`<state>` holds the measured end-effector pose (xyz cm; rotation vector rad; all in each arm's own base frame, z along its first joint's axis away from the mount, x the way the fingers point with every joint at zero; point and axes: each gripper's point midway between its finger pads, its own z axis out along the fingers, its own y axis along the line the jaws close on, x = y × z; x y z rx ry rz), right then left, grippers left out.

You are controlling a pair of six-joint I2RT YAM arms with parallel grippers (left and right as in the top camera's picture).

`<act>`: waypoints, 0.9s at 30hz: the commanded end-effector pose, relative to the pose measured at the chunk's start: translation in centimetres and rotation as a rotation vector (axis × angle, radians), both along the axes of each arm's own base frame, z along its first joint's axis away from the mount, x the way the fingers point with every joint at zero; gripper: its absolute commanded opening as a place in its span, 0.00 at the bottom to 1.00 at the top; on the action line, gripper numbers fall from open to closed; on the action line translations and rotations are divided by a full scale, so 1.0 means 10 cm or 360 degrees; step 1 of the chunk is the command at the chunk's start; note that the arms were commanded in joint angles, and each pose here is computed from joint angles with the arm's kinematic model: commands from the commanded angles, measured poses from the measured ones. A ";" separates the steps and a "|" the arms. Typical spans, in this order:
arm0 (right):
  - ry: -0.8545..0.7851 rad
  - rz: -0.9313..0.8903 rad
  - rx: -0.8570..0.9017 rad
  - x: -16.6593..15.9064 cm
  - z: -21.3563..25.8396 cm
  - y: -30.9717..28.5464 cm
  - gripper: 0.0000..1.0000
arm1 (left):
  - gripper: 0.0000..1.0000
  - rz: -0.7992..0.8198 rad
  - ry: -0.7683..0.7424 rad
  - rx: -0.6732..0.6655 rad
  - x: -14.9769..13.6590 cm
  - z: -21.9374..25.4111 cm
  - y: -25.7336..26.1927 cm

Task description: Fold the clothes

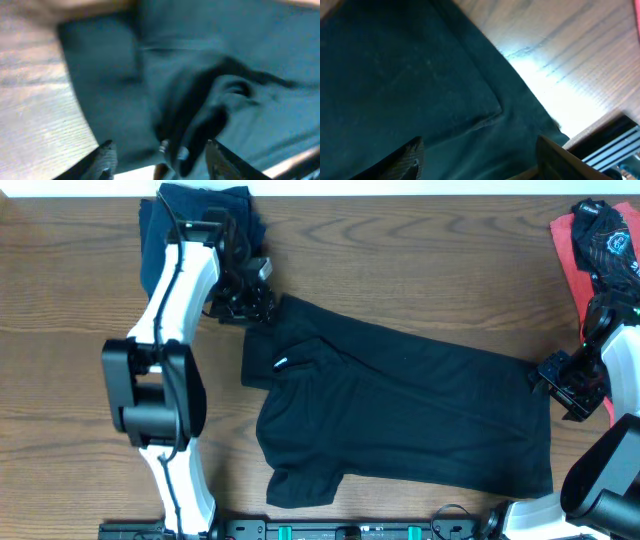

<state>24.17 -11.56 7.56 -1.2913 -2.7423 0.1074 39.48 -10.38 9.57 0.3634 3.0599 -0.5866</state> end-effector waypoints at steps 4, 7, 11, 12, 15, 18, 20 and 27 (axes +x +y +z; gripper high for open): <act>-0.0053 0.0087 0.0051 0.08 -0.01 0.09 0.68 | 0.62 -0.0197 -0.0002 -0.0108 -0.16 0.08 -0.38; -0.0071 0.0117 0.0050 0.13 -0.02 0.13 0.68 | 0.62 -0.0280 -0.0049 -0.0115 -0.17 0.08 -0.59; -0.0098 0.0173 0.0052 0.20 -0.02 0.22 0.66 | 0.59 -0.0344 -0.0150 -0.0137 -0.10 0.06 -0.93; -0.0100 0.0185 0.0052 0.21 -0.02 0.24 0.66 | 0.55 -0.0356 -0.0167 -0.0138 -0.09 0.04 -1.00; -0.0095 0.0225 0.0053 0.23 -0.02 0.31 0.66 | 0.38 -0.0339 -0.0174 -0.0090 -0.07 -0.06 -1.14; -0.0093 0.0251 0.0054 0.24 -0.02 0.35 0.64 | 0.22 -0.0349 -0.0136 -0.0081 -0.10 -0.17 -1.22; -0.0094 0.0265 0.0055 0.25 -0.02 0.38 0.64 | 0.19 -0.0358 -0.0096 -0.0070 -0.13 -0.28 -1.25; -0.0089 0.0276 0.0058 0.25 -0.02 0.40 0.59 | 0.15 -0.0334 0.0015 -0.0040 -0.17 -0.55 -1.24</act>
